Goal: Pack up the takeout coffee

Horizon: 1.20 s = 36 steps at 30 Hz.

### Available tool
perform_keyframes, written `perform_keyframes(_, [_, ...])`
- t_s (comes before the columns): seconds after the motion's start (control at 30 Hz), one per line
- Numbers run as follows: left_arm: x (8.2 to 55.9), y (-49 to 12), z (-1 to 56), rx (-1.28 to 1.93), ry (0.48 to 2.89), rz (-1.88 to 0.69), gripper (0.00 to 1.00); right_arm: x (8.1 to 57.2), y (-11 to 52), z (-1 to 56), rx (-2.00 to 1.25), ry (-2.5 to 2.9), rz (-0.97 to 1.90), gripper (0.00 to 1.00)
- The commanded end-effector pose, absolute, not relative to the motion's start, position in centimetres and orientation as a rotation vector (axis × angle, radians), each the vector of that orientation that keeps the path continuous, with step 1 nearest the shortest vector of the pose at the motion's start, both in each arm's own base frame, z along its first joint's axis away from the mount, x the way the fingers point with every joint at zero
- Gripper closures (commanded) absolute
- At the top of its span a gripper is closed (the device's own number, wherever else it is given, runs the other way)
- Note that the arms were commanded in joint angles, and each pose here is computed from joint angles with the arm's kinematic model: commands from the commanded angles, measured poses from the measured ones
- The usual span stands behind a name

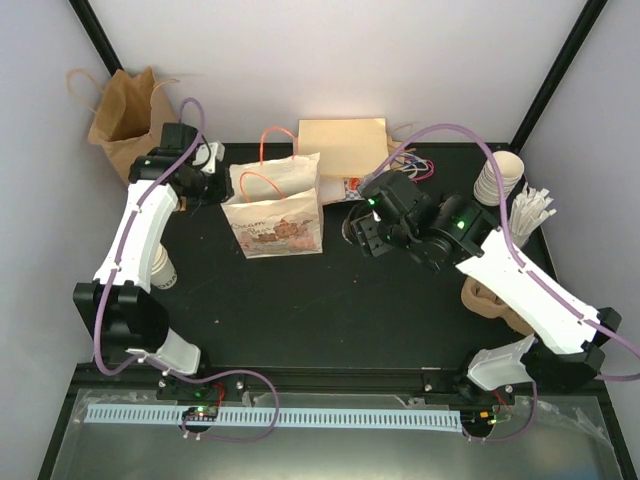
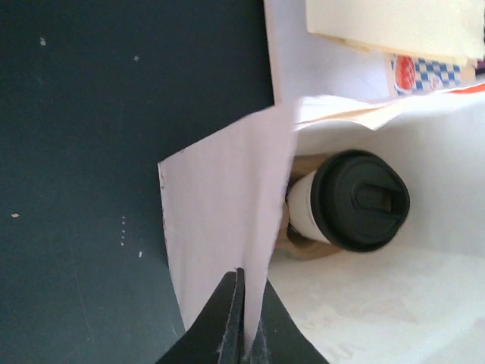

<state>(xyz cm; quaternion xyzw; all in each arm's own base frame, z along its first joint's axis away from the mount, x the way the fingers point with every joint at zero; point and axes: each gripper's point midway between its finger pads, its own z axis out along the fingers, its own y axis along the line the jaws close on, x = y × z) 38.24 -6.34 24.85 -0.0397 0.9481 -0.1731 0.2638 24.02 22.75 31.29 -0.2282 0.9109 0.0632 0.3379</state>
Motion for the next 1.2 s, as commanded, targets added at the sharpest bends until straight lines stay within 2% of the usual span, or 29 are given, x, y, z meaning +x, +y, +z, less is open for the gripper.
perform_keyframes(0.0, [36.3,-8.5,27.3,0.029,2.548,-0.498,0.98,24.9,22.9,36.0,-0.549,2.240,0.218,0.30])
perform_keyframes(0.2, [33.1,-11.1,29.3,0.145,2.493,-0.509,0.99,24.2,23.6,40.3,-0.602,2.116,0.326,0.31])
perform_keyframes(0.4, [30.0,-13.1,29.0,0.270,2.474,-0.487,0.98,22.5,23.8,43.5,-0.653,2.000,0.464,0.32])
perform_keyframes(0.53, [28.1,-13.9,30.0,0.301,2.416,-0.528,0.98,21.0,25.0,44.0,-0.739,1.970,0.566,0.37])
perform_keyframes(0.77, [25.8,-15.4,30.9,0.330,2.380,-0.637,0.98,18.4,25.6,44.3,-0.819,1.915,0.722,0.37])
perform_keyframes(1.0, [25.7,-16.0,28.9,0.300,2.456,-0.680,0.97,16.0,26.8,44.9,-0.900,1.872,0.873,0.37])
perform_keyframes(1.17, [25.9,-16.2,28.8,0.264,2.466,-0.703,0.96,16.4,28.2,43.1,-0.925,1.920,0.819,0.39])
